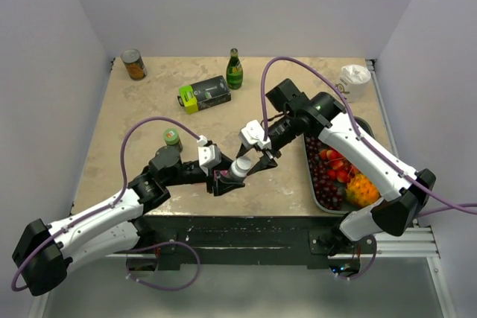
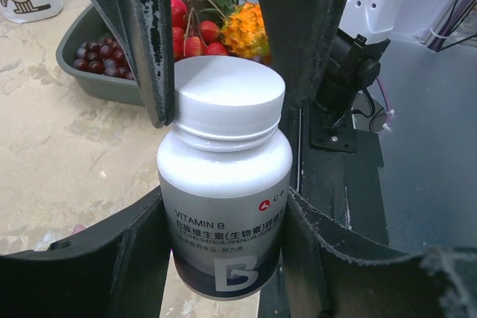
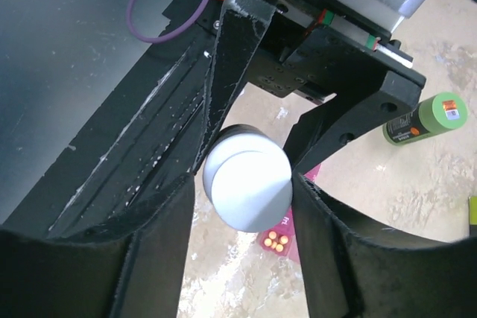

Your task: Sort the pills into containers

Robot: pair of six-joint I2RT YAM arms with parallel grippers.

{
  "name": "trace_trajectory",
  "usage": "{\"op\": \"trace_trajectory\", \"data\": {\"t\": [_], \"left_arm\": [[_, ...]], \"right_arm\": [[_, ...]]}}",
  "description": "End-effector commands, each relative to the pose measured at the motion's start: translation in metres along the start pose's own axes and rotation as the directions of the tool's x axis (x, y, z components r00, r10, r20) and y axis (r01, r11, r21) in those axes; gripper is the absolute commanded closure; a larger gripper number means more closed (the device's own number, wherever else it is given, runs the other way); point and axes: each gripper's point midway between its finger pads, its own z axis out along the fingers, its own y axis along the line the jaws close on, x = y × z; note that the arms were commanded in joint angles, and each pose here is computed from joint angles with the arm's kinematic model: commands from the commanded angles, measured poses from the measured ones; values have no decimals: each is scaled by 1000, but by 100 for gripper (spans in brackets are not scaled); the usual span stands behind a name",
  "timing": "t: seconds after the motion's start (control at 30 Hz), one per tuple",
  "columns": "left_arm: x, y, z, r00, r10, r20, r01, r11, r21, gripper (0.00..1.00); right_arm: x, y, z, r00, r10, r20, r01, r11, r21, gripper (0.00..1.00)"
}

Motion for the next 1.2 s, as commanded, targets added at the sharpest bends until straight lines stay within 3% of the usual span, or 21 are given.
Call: {"op": "trace_trajectory", "data": {"t": [0.0,0.23,0.33,0.37,0.43,0.47,0.57,0.73,0.77,0.9,1.0,1.1,1.17], "left_arm": [[-33,1,3,997,39,74,-39,999,1,100],[-57,12,-8,978,122,167,-106,989,-106,100],[-74,18,-17,949,195,248,-153,972,-178,100],[-79,21,-20,940,211,267,-159,966,-203,100],[-89,30,-25,919,246,307,-163,948,-274,100],[-91,33,-25,914,257,313,-164,942,-293,100],[-101,54,-31,894,309,325,-162,899,-407,100],[-111,90,-40,875,349,334,-105,813,-573,100],[-112,92,-40,872,352,340,-97,805,-585,100],[-111,116,-40,877,340,339,-37,751,-659,100],[-103,123,-34,888,319,331,-20,746,-666,100],[-92,120,-28,901,301,312,-36,769,-639,100],[-83,117,-27,910,295,291,-53,780,-623,100]], "right_arm": [[-8,3,4,1000,26,14,-26,1000,1,51],[-4,-9,10,991,133,14,-133,989,58,63],[-4,-16,13,971,233,49,-236,967,94,67],[-1,-14,15,944,324,60,-329,939,103,67],[-2,-28,15,930,357,90,-367,916,160,70],[3,-30,16,886,451,106,-463,869,177,72],[13,-46,16,827,547,130,-561,786,262,80],[43,-81,9,760,631,155,-621,636,459,83],[50,-83,11,720,671,176,-659,583,475,84],[66,-94,15,683,703,198,-683,518,515,86],[62,-98,22,672,711,208,-704,524,479,80],[47,-100,20,692,692,208,-697,564,442,65],[29,-102,9,730,647,220,-668,608,429,44]]}}
